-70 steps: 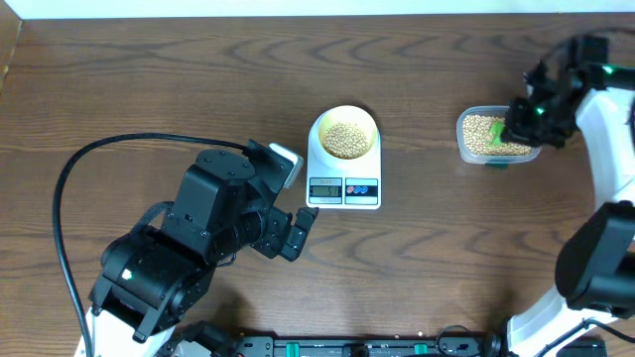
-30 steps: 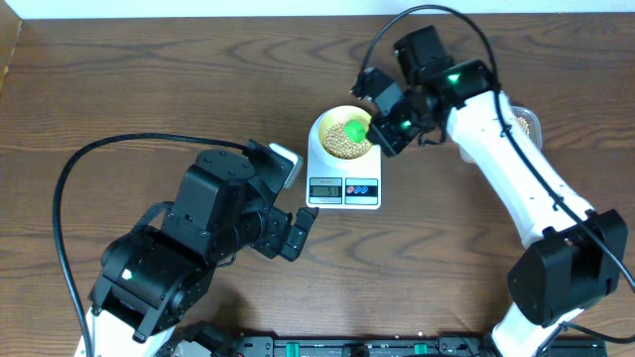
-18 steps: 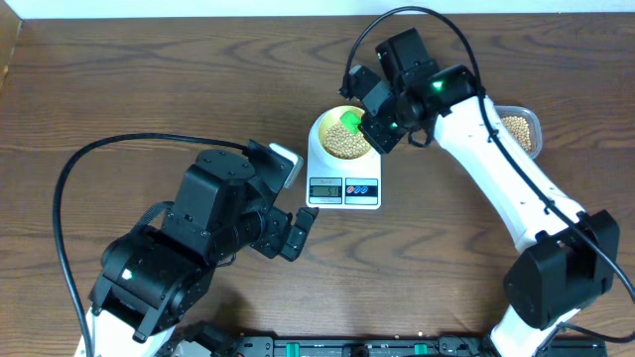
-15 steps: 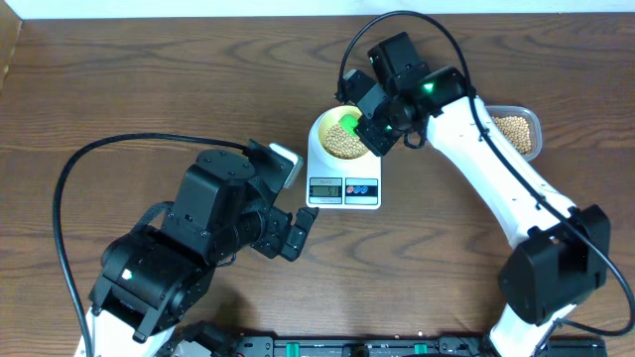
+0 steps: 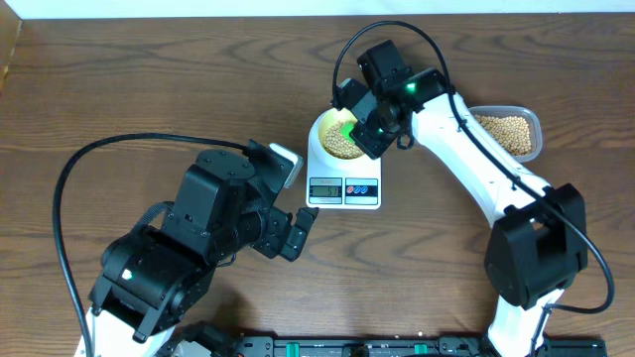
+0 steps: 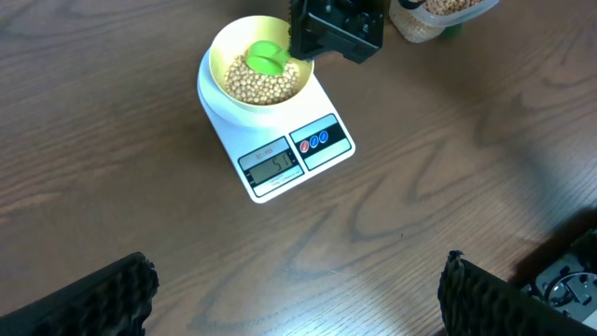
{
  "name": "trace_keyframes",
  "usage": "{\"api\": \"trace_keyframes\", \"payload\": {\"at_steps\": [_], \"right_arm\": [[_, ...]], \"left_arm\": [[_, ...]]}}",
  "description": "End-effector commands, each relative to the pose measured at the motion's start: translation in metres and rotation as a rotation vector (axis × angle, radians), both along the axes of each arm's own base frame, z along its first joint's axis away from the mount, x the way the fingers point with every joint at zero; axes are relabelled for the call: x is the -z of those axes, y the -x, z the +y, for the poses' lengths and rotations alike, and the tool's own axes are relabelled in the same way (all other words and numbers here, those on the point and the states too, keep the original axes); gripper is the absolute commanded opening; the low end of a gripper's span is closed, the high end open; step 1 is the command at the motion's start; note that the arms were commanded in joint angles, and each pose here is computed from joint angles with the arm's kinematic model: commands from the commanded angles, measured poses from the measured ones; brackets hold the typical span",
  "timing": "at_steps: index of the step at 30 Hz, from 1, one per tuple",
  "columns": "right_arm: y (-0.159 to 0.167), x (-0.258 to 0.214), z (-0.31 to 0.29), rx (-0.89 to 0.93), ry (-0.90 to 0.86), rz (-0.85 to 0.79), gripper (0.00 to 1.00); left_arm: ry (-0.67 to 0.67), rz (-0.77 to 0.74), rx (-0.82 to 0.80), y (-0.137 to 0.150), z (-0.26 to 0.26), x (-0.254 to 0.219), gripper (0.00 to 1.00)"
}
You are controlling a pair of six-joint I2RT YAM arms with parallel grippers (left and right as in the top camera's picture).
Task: Scoop item into bowl and weigh 50g on scale
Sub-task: 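Tilt the green scoop to add a few soybeans into the bowl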
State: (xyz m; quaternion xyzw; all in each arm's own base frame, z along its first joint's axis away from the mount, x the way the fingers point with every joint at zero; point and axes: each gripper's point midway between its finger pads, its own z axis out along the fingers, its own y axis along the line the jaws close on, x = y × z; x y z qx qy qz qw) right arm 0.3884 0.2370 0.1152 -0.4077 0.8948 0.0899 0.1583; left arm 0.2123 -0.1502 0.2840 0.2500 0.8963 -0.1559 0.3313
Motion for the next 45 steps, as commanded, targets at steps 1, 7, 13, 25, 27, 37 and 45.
{"api": "trace_keyframes", "payload": {"at_steps": [1,7,13,25,27,37,45], "right_arm": [[-0.004,-0.001,0.004,0.016,-0.007,-0.007,0.01],[-0.006,0.004,0.005,0.033,-0.012,-0.002,0.01],[-0.005,0.005,0.004,0.077,-0.019,0.022,0.01],[0.004,0.002,0.016,0.15,-0.111,0.106,0.01],[0.005,0.002,0.017,0.164,-0.121,0.116,0.01],[0.0,0.002,0.009,0.226,-0.138,0.136,0.01],[-0.014,0.0,-0.009,0.326,-0.173,0.153,0.01]], "left_arm": [[-0.013,-0.015,-0.002,-0.002,0.002,-0.002,0.99],[-0.013,-0.016,-0.002,-0.002,0.002,-0.002,0.99],[-0.013,-0.015,-0.002,-0.002,0.002,-0.002,0.99],[-0.013,-0.015,-0.002,-0.002,0.002,-0.002,0.99],[-0.013,-0.016,-0.002,-0.002,0.002,-0.002,0.99],[-0.013,-0.015,-0.002,-0.002,0.002,-0.002,0.99],[-0.013,-0.015,-0.002,-0.002,0.002,-0.002,0.99]]}}
